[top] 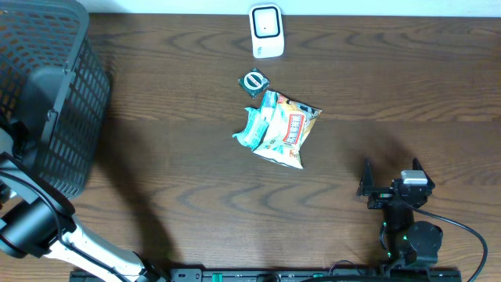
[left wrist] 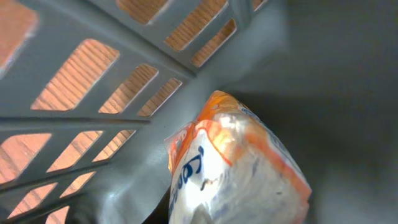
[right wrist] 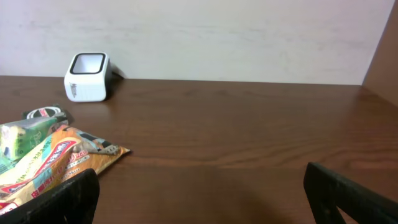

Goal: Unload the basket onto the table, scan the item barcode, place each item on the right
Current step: 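Reach the left gripper into the basket and grasp the orange-white packet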

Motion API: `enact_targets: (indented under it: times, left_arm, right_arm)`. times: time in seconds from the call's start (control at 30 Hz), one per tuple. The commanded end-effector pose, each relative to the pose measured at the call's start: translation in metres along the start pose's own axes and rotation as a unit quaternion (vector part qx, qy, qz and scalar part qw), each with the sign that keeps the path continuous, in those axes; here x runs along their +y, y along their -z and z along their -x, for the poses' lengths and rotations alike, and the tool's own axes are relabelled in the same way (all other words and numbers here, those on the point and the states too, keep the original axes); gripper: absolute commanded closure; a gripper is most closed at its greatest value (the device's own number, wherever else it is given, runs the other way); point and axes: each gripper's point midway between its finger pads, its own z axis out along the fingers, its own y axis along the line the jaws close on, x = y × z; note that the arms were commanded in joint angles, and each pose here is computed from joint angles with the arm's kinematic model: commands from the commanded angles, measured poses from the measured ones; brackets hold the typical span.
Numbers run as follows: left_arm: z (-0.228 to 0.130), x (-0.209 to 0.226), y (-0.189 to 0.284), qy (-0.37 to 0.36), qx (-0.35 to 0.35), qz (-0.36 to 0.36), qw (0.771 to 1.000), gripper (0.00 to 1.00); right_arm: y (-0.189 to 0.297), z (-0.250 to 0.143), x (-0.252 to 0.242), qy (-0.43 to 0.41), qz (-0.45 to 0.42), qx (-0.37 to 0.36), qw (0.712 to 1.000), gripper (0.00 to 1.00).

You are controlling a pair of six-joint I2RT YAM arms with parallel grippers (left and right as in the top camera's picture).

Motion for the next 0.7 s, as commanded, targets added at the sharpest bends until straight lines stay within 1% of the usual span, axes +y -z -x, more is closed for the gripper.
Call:
enact_targets:
  times: [0.0,0.1,0.2,0.27,0.3,0.37,0.47,0.57,0.63,0.67]
  left_arm:
    - [0.019,0.006,0.031,0.054,-0.038,-0.003,0.998,0.92]
    - [0.031,0.003,0.058,0.071,-0.067,-0.030,0.995,0.93]
    - [0.049,-0.013,0.097,0.083,-0.113,-0.098,0.985,0.93]
    - [0.064,-0.027,0.129,0.098,-0.150,-0.159,0.971,0.92]
    - [0.072,-0.036,0.148,0.104,-0.171,-0.198,0.959,0.93]
    - [0.088,-0.054,0.191,0.119,-0.212,-0.282,0.928,0.92]
    - [0.107,-0.079,0.258,0.150,-0.254,-0.399,0.869,0.93]
    - [0.112,-0.104,0.310,0.179,-0.251,-0.484,0.819,0.93]
    - [0.108,-0.125,0.337,0.171,-0.243,-0.521,0.800,0.92]
    - [0.104,-0.138,0.348,0.159,-0.238,-0.536,0.794,0.93]
  right_arm:
    - [0.000,-0.001,-0.003,0.004,-0.006,0.000,1.000,0.01]
    - [0.000,-0.001,-0.003,0.004,-0.006,0.000,1.000,0.01]
    - [0.000,-0.001,-0.003,0.004,-0.006,0.000,1.000,0.01]
    - [0.000,-0.001,-0.003,0.004,-0.006,0.000,1.000,0.01]
    - [0.000,-0.001,-0.003,0.004,-0.006,0.000,1.000,0.01]
    - [0.000,-0.001,-0.003,0.004,-0.006,0.000,1.000,0.01]
    - [0.000,-0.001,-0.003,0.004,-0.006,0.000,1.000,0.01]
    - [0.000,-0.001,-0.003,0.004,-0.006,0.000,1.000,0.01]
    - [0.000,-0.001,-0.003,0.004,-0.006,0.001,1.000,0.01]
    - [0.000,-0.001,-0.003,0.004,-0.006,0.000,1.000,0.01]
